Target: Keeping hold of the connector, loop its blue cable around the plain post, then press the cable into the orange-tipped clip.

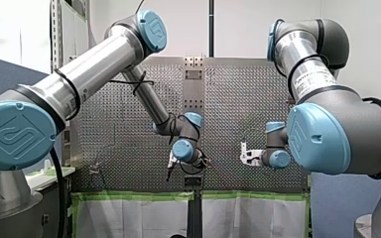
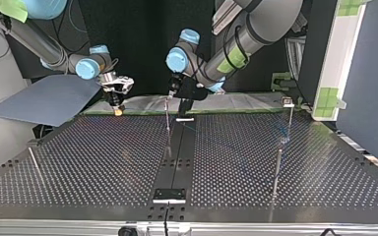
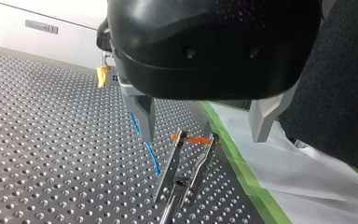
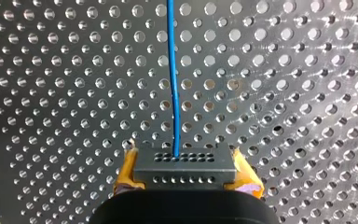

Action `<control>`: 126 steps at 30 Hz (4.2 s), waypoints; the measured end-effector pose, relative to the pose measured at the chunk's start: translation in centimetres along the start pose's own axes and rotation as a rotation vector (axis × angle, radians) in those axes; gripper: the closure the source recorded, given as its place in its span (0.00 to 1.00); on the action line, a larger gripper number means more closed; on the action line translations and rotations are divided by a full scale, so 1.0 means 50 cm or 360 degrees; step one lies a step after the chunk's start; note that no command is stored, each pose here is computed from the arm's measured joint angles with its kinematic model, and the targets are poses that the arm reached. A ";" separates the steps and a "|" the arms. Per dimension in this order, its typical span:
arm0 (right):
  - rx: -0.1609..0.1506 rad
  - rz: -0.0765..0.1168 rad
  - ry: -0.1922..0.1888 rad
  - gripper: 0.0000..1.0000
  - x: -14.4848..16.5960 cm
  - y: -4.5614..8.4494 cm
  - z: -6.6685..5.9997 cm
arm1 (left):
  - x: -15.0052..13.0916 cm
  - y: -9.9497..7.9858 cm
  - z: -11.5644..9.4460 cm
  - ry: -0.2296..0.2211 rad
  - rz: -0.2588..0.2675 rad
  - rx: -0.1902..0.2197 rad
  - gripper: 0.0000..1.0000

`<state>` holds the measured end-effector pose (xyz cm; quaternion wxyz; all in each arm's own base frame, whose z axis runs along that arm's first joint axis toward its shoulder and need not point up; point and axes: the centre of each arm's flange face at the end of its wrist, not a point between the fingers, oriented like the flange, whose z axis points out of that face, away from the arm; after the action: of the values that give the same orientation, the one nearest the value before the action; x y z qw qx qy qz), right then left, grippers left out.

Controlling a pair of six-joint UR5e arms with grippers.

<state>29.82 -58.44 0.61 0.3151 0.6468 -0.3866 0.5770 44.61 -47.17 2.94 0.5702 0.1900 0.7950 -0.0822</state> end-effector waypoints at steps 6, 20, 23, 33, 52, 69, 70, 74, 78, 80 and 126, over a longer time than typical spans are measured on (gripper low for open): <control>0.0004 0.0001 -0.0001 1.00 0.000 0.000 0.000 | 0.000 -0.003 -0.001 -0.0001 -0.0017 0.0001 0.00; 0.0019 -0.0004 -0.0049 1.00 -0.011 -0.008 -0.010 | 0.011 0.002 -0.010 0.0016 -0.0036 -0.0042 0.00; 0.0021 -0.0017 -0.0077 1.00 -0.025 -0.015 -0.024 | 0.024 0.008 -0.018 0.0028 -0.0035 -0.0086 0.00; 0.0041 -0.0041 -0.0125 1.00 -0.059 -0.050 -0.059 | 0.060 0.024 -0.048 0.0056 -0.0017 -0.0234 0.00; -0.0040 -0.0082 -0.0269 1.00 -0.185 -0.059 -0.089 | 0.008 -0.016 -0.092 0.0002 -0.0008 -0.0228 0.00; 0.0004 -0.0173 -0.0354 1.00 -0.186 -0.081 -0.072 | 0.012 -0.032 -0.105 0.0009 0.0010 -0.0242 0.00; 0.0008 -0.0184 -0.0370 1.00 -0.188 -0.084 -0.075 | 0.012 -0.033 -0.106 0.0006 0.0009 -0.0249 0.00; 0.0036 -0.0236 -0.0452 1.00 -0.200 -0.101 -0.094 | 0.011 -0.034 -0.109 0.0000 0.0009 -0.0278 0.00; 0.0070 -0.0283 -0.0526 1.00 -0.215 -0.118 -0.119 | 0.011 -0.035 -0.111 -0.0009 0.0007 -0.0300 0.00; 0.0085 -0.0313 -0.0549 1.00 -0.224 -0.125 -0.134 | 0.010 -0.036 -0.110 -0.0021 0.0001 -0.0304 0.00; 0.0119 -0.0303 -0.0253 1.00 -0.142 -0.172 -0.241 | 0.045 -0.015 -0.125 0.0056 0.0160 -0.0307 0.00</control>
<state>30.96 -42.87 -4.47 0.3123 0.7356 -0.3254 0.5054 38.22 -45.20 2.86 0.5753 0.1753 0.7985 0.0269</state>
